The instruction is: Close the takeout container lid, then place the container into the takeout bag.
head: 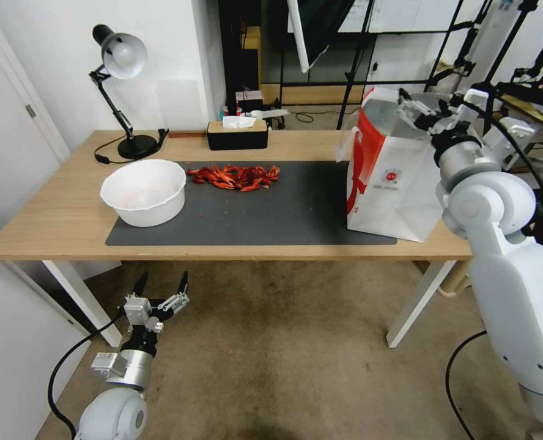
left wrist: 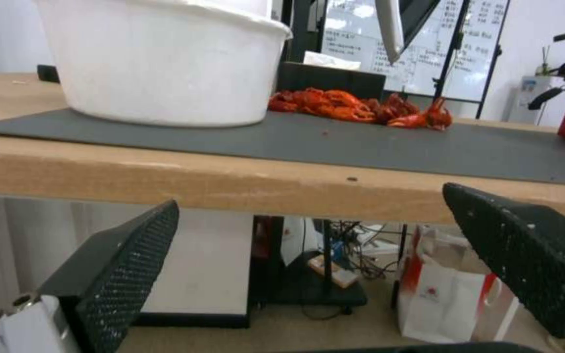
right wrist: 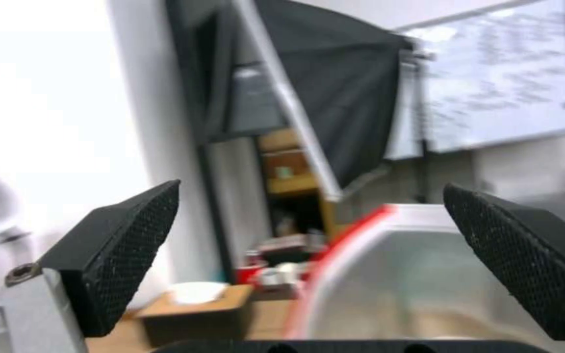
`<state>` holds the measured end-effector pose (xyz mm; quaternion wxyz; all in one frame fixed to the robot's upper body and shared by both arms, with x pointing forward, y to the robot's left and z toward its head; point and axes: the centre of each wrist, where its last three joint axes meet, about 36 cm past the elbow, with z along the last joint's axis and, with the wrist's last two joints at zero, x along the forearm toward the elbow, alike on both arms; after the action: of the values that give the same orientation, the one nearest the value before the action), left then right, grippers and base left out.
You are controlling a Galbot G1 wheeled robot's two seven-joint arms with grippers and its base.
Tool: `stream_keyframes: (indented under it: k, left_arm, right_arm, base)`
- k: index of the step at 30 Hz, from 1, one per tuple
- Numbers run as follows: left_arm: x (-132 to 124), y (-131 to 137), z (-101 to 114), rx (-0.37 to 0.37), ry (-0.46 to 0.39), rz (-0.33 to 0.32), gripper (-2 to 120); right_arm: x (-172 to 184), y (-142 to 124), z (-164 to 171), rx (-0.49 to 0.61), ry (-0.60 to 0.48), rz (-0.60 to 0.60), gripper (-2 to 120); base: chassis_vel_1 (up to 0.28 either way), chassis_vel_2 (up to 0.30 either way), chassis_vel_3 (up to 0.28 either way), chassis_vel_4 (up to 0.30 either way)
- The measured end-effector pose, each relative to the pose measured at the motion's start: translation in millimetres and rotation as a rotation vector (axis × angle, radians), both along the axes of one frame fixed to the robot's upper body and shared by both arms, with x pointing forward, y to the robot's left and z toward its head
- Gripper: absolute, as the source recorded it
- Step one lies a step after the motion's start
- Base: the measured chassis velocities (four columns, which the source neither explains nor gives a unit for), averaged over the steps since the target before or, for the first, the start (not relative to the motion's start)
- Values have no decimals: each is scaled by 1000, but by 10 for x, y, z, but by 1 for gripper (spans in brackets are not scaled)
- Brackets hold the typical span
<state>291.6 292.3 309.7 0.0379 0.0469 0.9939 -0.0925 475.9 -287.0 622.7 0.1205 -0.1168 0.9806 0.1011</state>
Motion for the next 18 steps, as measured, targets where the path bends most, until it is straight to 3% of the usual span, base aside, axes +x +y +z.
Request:
stream_keyframes:
  k: [7,18]
  left_arm:
    - [80,-15,43,3,-16,-26,100]
    - [79,-32,40,3,-32,-41,100]
  right_arm:
    - [-466,102,-432,-98,-27,126,100]
    - [-1160,230,-1312,-185,30,85,100]
  base:
    - [0,0,0,0]
    - [0,0,0,0]
